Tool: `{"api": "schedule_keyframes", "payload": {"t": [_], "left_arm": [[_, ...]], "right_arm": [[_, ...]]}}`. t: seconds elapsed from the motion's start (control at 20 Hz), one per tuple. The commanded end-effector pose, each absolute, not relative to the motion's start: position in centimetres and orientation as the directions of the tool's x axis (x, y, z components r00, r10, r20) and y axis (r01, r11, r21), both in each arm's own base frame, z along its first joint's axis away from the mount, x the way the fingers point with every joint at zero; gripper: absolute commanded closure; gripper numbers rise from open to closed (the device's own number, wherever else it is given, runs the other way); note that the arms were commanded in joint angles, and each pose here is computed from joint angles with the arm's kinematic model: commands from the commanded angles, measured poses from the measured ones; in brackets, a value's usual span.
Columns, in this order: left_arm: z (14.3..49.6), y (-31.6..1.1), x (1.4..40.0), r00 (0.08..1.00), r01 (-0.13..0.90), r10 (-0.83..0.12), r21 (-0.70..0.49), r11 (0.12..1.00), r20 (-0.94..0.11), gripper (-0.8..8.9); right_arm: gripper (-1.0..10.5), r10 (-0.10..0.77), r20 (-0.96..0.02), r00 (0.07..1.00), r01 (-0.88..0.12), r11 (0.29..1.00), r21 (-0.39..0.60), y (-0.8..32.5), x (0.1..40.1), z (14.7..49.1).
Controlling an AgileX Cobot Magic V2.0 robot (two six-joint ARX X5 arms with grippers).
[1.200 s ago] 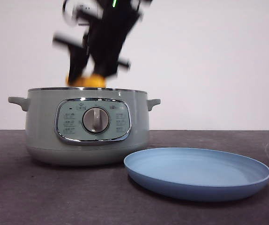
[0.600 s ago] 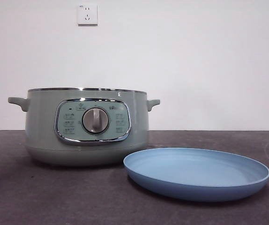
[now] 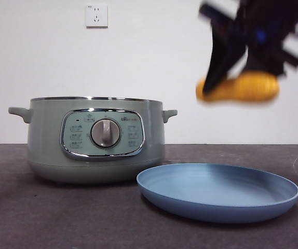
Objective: Take the corn out from the steamer,put the corn on the plate,close the lid
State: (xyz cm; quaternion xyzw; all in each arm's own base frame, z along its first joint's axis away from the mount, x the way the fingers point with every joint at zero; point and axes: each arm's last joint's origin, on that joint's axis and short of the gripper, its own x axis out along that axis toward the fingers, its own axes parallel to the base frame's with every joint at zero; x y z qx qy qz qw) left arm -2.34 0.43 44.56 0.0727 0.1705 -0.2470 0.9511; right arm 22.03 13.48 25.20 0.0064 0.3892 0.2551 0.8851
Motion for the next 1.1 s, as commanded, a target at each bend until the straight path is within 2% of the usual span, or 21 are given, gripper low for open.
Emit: {"api": "schedule_keyframes", "payload": {"t": [0.05,0.5,0.65,0.8,0.9,1.1], "left_arm": [[44.9,0.5,-2.6,0.829,0.496,-0.454,0.053,0.867,-0.325,8.21],[45.0,0.5,-2.4,0.830,0.496,-0.455,0.053,0.867,-0.324,8.21],[45.1,0.3,-2.1,0.828,0.496,-0.454,0.052,0.867,-0.329,8.21],[45.3,0.1,-1.4,0.825,0.498,-0.454,0.051,0.866,-0.336,8.22],[45.5,-0.2,-0.7,0.817,0.509,-0.466,0.046,0.859,-0.340,8.21],[46.4,-1.2,1.8,0.804,0.539,-0.501,0.037,0.842,-0.321,8.21]], "right_arm": [[9.6,0.471,-0.679,0.563,-0.399,0.875,0.275,14.0,22.1,22.1],[9.6,0.439,-0.737,0.513,-0.337,0.893,0.297,15.4,23.7,16.0],[9.6,0.389,-0.770,0.505,-0.313,0.914,0.257,16.0,23.9,14.5],[9.6,0.376,-0.790,0.485,-0.308,0.918,0.249,16.1,24.0,13.6],[8.9,0.377,-0.789,0.485,-0.308,0.918,0.249,16.1,24.0,13.6],[4.5,0.395,-0.771,0.499,-0.320,0.911,0.260,16.1,23.9,14.3]]}}
